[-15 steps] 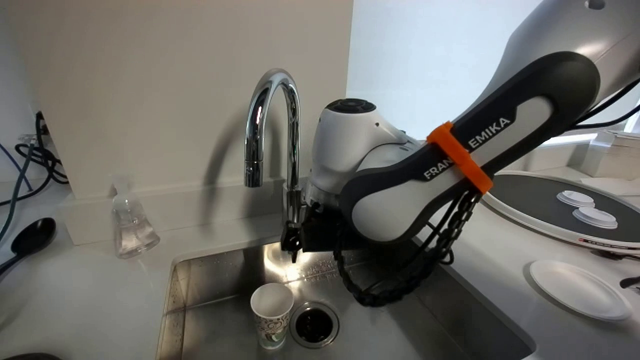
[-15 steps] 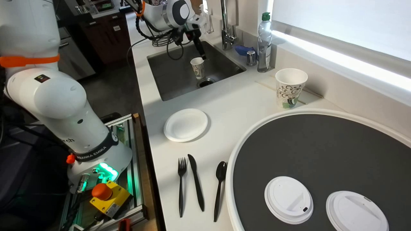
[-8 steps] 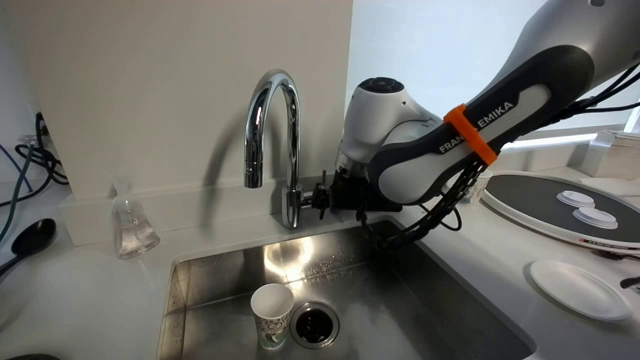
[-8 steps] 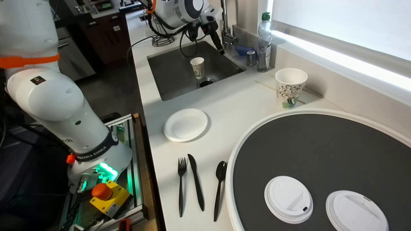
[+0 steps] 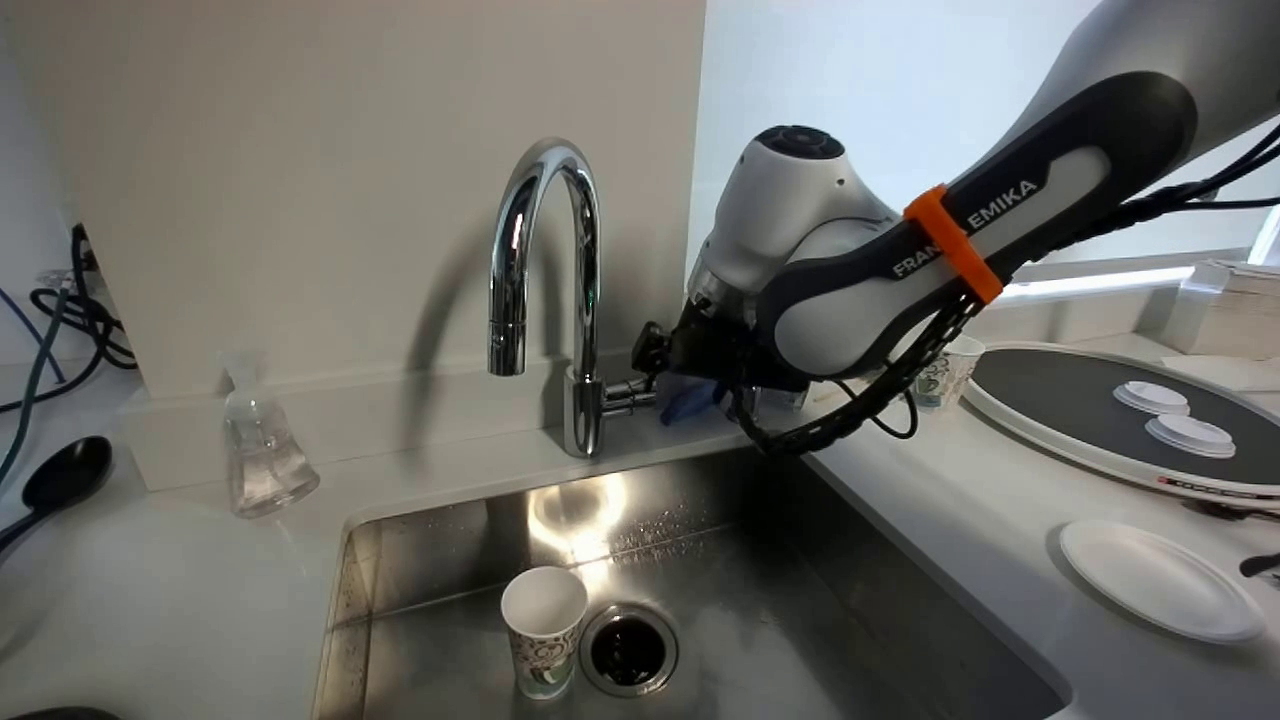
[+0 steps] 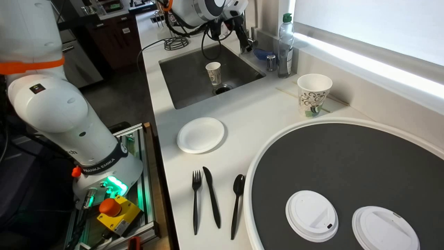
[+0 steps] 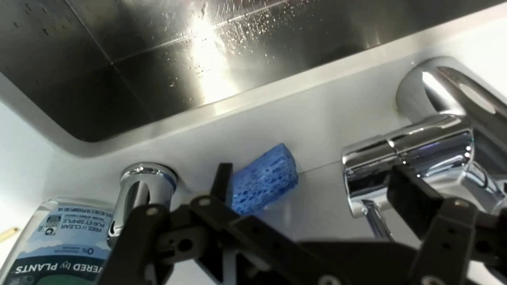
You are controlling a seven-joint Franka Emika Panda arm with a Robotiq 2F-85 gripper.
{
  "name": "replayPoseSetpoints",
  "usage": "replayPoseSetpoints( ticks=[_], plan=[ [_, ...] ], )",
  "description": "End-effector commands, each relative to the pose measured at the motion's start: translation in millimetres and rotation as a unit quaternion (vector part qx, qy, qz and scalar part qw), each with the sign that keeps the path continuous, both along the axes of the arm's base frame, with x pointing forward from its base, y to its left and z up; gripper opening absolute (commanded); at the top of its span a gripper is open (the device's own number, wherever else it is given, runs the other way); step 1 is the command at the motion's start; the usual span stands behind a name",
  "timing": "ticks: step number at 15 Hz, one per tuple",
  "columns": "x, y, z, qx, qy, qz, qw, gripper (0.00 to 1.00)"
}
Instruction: Move the cup to the left then open the faucet.
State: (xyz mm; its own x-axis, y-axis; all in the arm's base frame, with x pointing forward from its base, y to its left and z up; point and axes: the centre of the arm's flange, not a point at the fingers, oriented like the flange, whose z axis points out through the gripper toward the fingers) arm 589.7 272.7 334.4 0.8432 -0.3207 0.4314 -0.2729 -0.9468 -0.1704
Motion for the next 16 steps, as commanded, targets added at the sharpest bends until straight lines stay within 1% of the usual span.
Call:
replayPoseSetpoints(
  ticks=[1, 7, 10, 16],
  plan=[
    [-3.9, -4.2, 9.5, 0.018, -0.02, -0.008, 0.9996, 1.0],
    [4.7, 0.2, 7.9, 0.037, -0.044, -0.014, 0.9982, 1.0],
    [7.9, 2.3, 8.6, 0.044, -0.063, -0.019, 0.9969, 1.0],
    [16.4, 7.6, 7.0, 0.04, -0.1, -0.022, 0.994, 1.0]
  ],
)
